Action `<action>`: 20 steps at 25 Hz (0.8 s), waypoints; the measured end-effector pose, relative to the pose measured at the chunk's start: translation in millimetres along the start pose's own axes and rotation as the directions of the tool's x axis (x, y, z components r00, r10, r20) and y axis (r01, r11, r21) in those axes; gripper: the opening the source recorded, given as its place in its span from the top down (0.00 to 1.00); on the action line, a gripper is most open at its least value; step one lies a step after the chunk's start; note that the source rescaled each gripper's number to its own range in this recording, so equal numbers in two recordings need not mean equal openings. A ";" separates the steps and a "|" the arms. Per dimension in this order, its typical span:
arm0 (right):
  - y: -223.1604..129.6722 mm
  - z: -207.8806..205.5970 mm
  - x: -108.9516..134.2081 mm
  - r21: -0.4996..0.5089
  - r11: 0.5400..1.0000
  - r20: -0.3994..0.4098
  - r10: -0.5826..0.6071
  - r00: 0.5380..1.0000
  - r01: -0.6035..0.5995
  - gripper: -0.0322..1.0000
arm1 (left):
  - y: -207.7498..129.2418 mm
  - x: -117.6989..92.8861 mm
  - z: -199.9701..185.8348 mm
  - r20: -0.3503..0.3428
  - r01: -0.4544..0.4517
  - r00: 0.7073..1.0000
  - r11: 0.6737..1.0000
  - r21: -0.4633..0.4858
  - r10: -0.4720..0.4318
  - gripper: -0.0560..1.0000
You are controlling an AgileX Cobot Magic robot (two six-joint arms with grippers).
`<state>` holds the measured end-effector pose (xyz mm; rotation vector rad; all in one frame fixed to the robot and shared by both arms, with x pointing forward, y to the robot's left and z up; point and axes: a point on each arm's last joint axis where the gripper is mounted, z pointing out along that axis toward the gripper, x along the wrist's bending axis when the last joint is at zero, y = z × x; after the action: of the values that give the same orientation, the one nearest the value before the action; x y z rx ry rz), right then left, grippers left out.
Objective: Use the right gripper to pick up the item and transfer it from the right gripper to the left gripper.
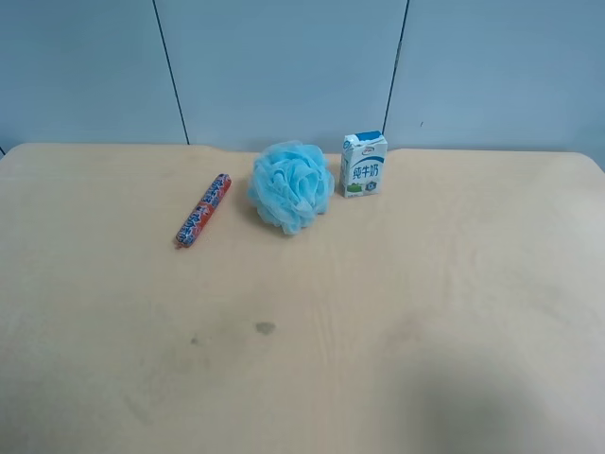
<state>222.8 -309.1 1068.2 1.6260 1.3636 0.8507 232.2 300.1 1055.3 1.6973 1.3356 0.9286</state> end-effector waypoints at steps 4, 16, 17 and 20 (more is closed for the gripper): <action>-0.3 -0.4 -0.3 -0.004 1.000 -0.008 -0.004 1.000 0.004 0.36 | 0.0 0.0 0.0 0.000 0.000 1.000 1.000 0.000 0.000 0.31; -0.2 -0.4 -0.4 -0.004 1.000 -0.016 -0.007 1.000 0.007 0.36 | 0.0 0.0 0.0 0.000 0.001 1.000 1.000 0.000 -0.001 0.31; -0.2 -0.4 -0.4 -0.004 1.000 -0.016 -0.007 1.000 0.007 0.36 | 0.0 0.0 0.0 0.000 0.000 1.000 1.000 0.000 0.000 0.31; -0.2 -0.4 -0.4 -0.004 1.000 -0.016 -0.007 1.000 0.007 0.36 | 0.0 0.0 0.0 0.000 0.000 1.000 1.000 0.000 0.000 0.31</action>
<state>222.3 -309.5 1068.1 1.6134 1.3771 0.8629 232.2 300.1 1055.3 1.6971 1.3358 0.9284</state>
